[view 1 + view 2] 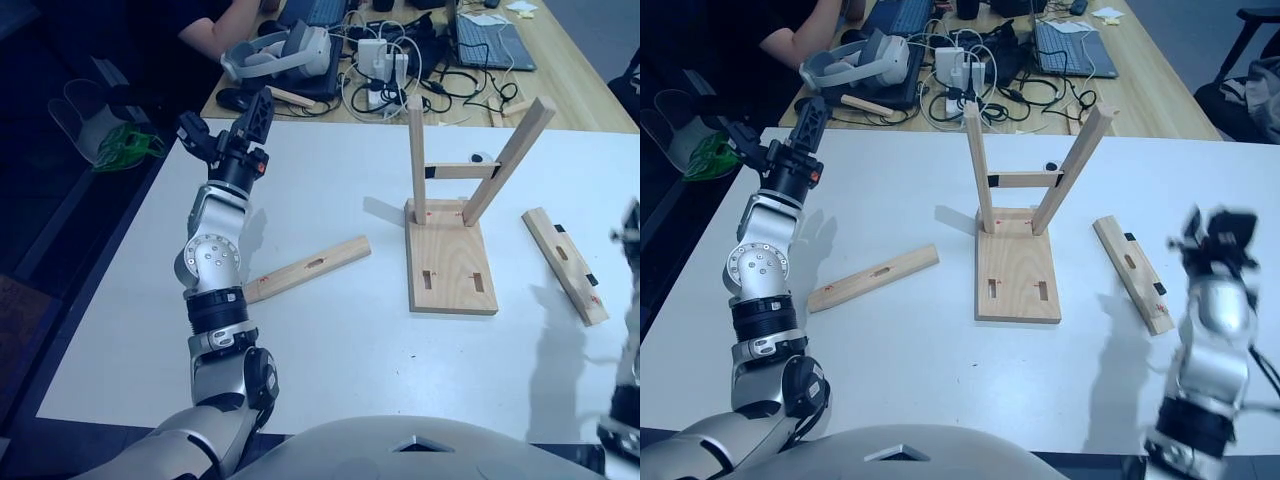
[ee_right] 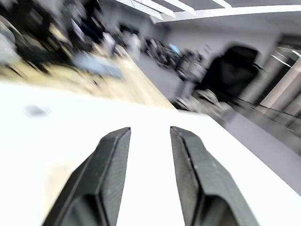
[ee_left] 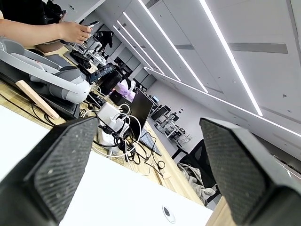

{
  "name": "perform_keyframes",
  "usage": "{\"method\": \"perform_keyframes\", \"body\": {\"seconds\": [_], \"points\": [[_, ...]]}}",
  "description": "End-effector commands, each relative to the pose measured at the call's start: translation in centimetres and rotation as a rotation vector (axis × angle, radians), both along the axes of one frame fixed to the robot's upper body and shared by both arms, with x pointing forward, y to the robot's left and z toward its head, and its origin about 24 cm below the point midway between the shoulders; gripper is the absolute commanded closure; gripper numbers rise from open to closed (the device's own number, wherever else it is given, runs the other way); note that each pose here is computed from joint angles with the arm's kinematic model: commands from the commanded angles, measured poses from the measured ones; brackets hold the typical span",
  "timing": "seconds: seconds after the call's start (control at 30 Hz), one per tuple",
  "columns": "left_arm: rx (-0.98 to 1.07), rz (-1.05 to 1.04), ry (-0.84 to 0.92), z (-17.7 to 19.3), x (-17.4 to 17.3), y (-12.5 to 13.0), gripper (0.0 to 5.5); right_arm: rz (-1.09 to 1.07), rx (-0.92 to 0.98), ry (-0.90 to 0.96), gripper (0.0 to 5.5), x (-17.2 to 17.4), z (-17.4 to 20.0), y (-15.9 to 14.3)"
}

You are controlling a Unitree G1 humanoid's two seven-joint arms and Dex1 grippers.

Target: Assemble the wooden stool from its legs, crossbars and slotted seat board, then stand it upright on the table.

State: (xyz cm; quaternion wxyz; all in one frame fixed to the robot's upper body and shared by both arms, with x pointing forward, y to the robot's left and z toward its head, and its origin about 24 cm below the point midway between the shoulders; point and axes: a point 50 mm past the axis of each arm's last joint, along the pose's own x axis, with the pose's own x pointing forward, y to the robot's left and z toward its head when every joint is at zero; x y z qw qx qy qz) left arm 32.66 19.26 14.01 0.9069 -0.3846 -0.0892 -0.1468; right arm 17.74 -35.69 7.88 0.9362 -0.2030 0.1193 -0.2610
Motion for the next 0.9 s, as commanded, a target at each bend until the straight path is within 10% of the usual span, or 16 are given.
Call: {"method": "perform_keyframes", "body": {"seconds": [0.03,0.3,0.9], "points": [[-0.011,-0.01,0.002,0.4,-0.3,-0.4,1.52,-0.175,-0.074,0.106,3.2,-4.1,-2.0,-2.7],[-0.002,-0.014,0.008,0.5,-0.5,-0.4,1.52,0.048,0.269,0.418,2.61,-5.6,-8.3,-0.1],[0.039,-0.02,0.014,0.6,0.0,-0.7,1.52,0.192,0.596,0.444,2.61,0.9,-9.1,1.1]]}}
